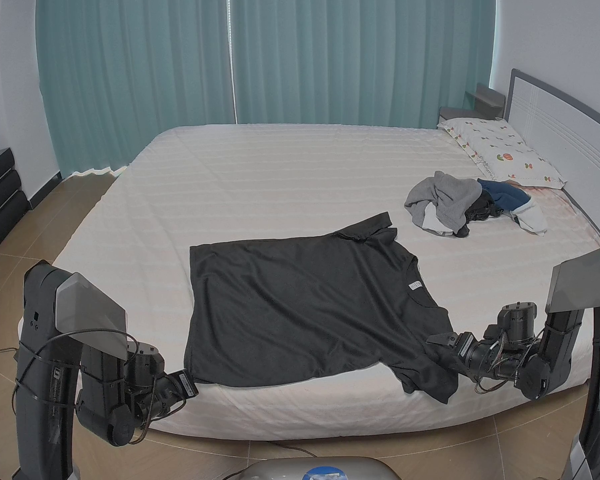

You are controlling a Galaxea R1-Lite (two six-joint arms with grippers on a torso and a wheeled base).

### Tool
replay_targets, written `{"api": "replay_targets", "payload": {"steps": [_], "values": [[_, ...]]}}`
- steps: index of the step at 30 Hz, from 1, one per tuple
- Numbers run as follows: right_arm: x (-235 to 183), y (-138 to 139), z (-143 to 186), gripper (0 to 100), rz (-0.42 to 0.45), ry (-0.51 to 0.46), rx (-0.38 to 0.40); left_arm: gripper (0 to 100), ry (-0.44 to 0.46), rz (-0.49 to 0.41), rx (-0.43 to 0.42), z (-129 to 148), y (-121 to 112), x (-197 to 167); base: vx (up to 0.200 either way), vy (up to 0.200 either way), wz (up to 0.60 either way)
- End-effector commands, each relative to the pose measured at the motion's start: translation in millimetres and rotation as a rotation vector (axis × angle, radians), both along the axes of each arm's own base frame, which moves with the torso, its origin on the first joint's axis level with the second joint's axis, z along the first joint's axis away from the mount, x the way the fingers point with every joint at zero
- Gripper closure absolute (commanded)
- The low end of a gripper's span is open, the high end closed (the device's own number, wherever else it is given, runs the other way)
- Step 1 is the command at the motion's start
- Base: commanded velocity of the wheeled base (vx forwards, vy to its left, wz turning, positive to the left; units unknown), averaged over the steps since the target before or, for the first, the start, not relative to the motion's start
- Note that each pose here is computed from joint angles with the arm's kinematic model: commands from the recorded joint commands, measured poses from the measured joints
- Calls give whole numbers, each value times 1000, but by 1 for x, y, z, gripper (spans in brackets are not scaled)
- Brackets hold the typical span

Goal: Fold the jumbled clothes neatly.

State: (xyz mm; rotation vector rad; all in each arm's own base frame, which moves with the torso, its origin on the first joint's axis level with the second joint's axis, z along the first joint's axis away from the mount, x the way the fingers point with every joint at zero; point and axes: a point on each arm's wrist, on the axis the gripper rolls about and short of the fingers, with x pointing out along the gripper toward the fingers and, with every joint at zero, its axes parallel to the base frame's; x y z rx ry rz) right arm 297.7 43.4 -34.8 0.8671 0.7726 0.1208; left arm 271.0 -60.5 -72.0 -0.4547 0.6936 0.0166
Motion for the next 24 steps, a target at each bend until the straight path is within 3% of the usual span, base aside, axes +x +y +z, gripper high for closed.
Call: {"api": "replay_targets", "payload": {"steps": [1, 4, 8, 17, 24], "values": [[0, 0, -3, 0, 10, 0, -18, 100, 20, 22, 18, 0, 5, -7, 0, 0, 0], [0, -5, -5, 0, 23, -17, -65, 100, 27, 77, 49, -2, 8, -9, 0, 0, 0], [4, -12, -4, 0, -23, -31, -91, 100, 17, 118, 46, 0, 18, -5, 0, 0, 0], [11, -13, -5, 0, -28, -49, -97, 100, -21, 159, 13, 15, 22, -5, 0, 0, 0], [20, -14, -12, 0, -33, -49, -98, 100, -28, 161, 38, 28, 28, -14, 0, 0, 0]]}}
